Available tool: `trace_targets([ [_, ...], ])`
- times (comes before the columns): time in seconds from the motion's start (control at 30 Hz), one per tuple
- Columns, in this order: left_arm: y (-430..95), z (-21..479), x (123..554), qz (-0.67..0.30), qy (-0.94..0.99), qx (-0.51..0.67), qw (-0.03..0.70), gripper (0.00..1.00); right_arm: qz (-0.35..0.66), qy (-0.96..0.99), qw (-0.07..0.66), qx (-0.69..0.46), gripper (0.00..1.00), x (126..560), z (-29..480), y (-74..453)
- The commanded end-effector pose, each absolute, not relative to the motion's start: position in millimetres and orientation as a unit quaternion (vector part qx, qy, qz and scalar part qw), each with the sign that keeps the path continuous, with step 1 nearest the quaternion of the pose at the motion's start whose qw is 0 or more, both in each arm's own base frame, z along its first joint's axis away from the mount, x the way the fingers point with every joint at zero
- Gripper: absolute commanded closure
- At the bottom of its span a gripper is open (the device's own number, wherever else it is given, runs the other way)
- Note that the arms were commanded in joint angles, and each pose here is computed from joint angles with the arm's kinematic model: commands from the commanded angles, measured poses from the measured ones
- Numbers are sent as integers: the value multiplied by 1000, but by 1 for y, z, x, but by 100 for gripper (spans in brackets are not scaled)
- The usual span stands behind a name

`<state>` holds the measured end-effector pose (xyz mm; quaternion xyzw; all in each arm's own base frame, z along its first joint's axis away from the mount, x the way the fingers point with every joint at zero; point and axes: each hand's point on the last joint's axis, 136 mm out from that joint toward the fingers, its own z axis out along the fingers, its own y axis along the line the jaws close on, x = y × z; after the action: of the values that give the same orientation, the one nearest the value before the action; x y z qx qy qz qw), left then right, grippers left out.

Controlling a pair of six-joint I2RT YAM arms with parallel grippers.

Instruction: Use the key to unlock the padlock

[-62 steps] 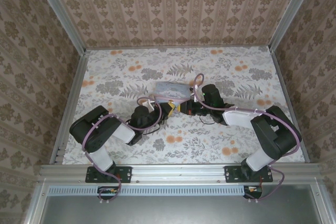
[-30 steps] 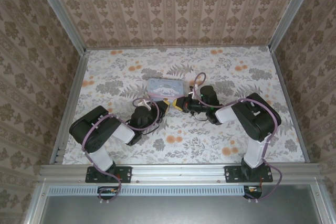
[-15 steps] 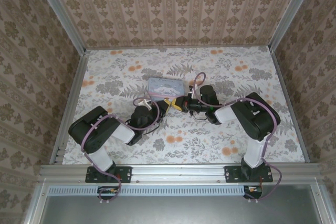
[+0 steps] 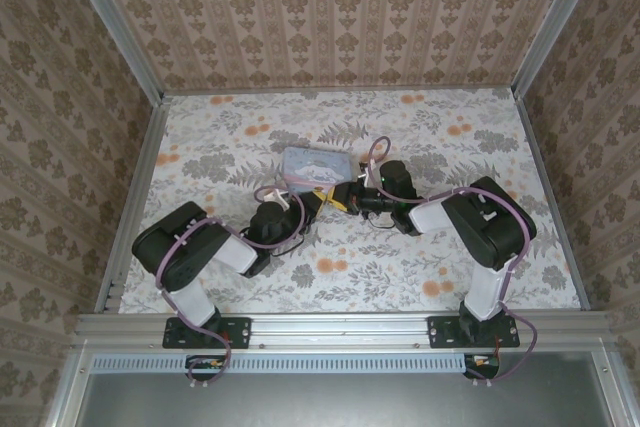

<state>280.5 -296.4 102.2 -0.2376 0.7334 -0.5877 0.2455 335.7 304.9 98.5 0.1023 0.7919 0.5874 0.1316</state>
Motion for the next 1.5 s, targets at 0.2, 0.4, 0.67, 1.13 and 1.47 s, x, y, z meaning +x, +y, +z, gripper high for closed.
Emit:
trace_targets([
  [0.2, -352, 107, 214, -639, 754, -69, 139, 100, 621, 751, 215, 70, 58, 354, 150, 317],
  [0.4, -345, 97, 219, -628, 760, -89, 141, 100, 588, 778, 207, 72, 36, 335, 133, 304],
  [0.67, -340, 90, 227, -622, 765, -96, 141, 100, 539, 816, 208, 32, 26, 295, 136, 281],
  [1.13, -337, 76, 234, -611, 771, -121, 128, 100, 351, 889, 272, -111, 33, 255, 139, 241],
  [1.47, -338, 71, 237, -611, 773, -132, 114, 100, 191, 906, 282, -252, 50, 237, 112, 241],
])
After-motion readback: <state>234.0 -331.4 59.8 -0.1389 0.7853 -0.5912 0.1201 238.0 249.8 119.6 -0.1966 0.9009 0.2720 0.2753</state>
